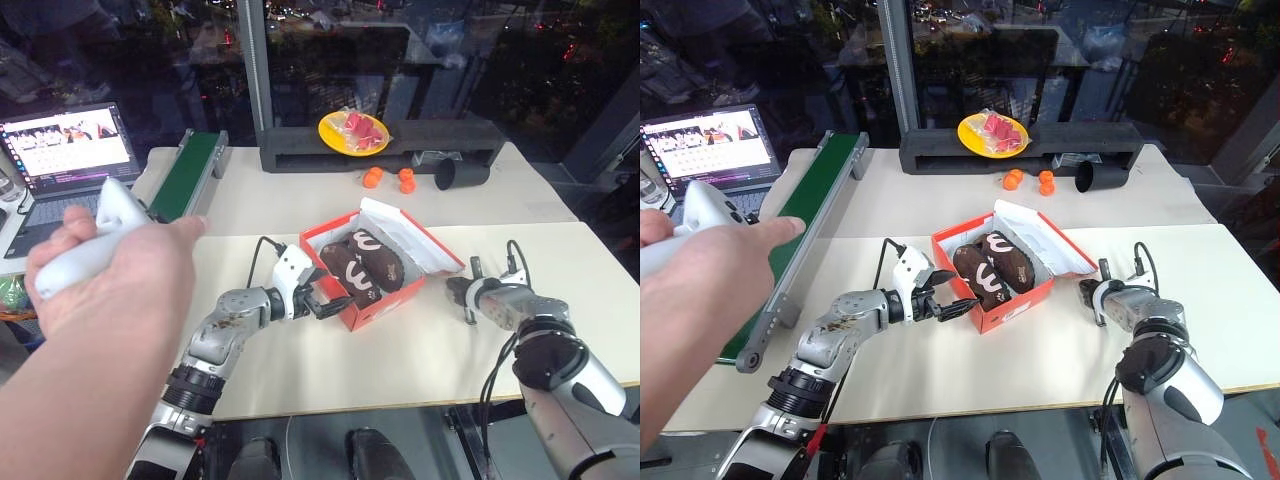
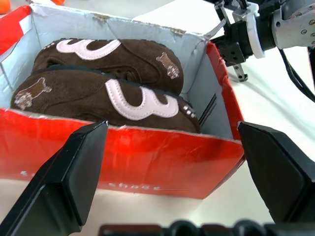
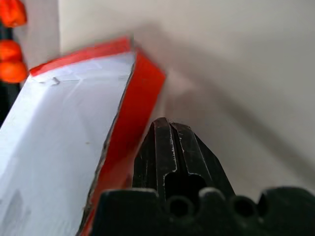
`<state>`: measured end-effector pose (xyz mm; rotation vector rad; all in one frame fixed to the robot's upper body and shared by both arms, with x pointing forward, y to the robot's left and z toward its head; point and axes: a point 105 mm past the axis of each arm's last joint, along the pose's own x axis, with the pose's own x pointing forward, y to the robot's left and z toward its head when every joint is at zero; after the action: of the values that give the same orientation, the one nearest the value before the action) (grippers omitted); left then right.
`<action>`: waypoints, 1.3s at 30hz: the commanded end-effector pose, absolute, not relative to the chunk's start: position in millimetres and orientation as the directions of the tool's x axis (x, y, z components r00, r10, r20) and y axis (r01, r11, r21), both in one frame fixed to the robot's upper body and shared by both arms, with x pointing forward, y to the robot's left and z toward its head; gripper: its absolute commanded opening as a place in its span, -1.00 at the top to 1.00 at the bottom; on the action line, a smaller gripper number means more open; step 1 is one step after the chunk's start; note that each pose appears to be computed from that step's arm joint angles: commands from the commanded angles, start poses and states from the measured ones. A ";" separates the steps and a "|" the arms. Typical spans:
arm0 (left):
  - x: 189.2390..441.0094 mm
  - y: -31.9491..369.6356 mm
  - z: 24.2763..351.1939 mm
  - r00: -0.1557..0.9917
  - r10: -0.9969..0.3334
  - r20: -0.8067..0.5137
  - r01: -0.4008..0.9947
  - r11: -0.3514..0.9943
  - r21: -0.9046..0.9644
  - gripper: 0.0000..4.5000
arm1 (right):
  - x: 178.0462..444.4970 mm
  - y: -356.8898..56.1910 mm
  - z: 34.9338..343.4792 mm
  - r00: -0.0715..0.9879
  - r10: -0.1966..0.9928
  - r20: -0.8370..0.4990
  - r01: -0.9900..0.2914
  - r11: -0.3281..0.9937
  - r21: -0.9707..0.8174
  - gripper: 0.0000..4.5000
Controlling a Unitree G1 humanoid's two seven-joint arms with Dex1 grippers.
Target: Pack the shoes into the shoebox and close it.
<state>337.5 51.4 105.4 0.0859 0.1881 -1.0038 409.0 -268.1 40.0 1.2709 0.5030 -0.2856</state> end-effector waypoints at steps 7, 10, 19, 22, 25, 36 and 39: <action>339.7 52.9 123.7 0.527 -0.835 -0.158 0.848 0.528 0.041 -1.00 | 443.8 -267.3 119.3 0.992 0.045 -0.117 0.105 0.208 0.972 0.99; 337.3 51.8 124.3 0.521 -0.838 -0.160 0.852 0.522 0.044 -1.00 | 448.3 -273.2 149.9 0.999 0.030 0.042 -0.048 0.253 0.966 0.99; 337.7 51.0 128.5 0.524 -0.836 -0.159 0.851 0.523 0.054 -1.00 | 441.5 -196.1 199.9 0.864 0.479 0.157 -0.421 0.515 0.746 0.99; 336.9 52.8 129.6 0.530 -0.833 -0.157 0.847 0.529 0.056 -1.00 | 417.9 -169.6 187.6 0.805 0.592 0.049 -0.477 0.596 0.646 0.99; 335.7 54.9 129.5 0.538 -0.828 -0.157 0.842 0.537 0.056 -1.00 | 375.3 -140.9 168.2 0.731 0.673 -0.112 -0.534 0.666 0.521 0.99; 334.8 57.1 128.1 0.553 -0.818 -0.161 0.832 0.553 0.050 -1.00 | 387.4 -134.9 94.6 0.708 0.457 -0.539 -0.441 0.881 0.168 0.99; 336.2 59.9 128.6 0.569 -0.807 -0.156 0.821 0.568 0.056 -1.00 | 387.0 -135.2 83.8 0.689 0.442 -0.574 -0.457 0.880 0.129 0.99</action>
<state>336.3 59.0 117.7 0.1157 0.1673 -0.9711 392.3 -121.1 117.0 0.0340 0.5237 0.5592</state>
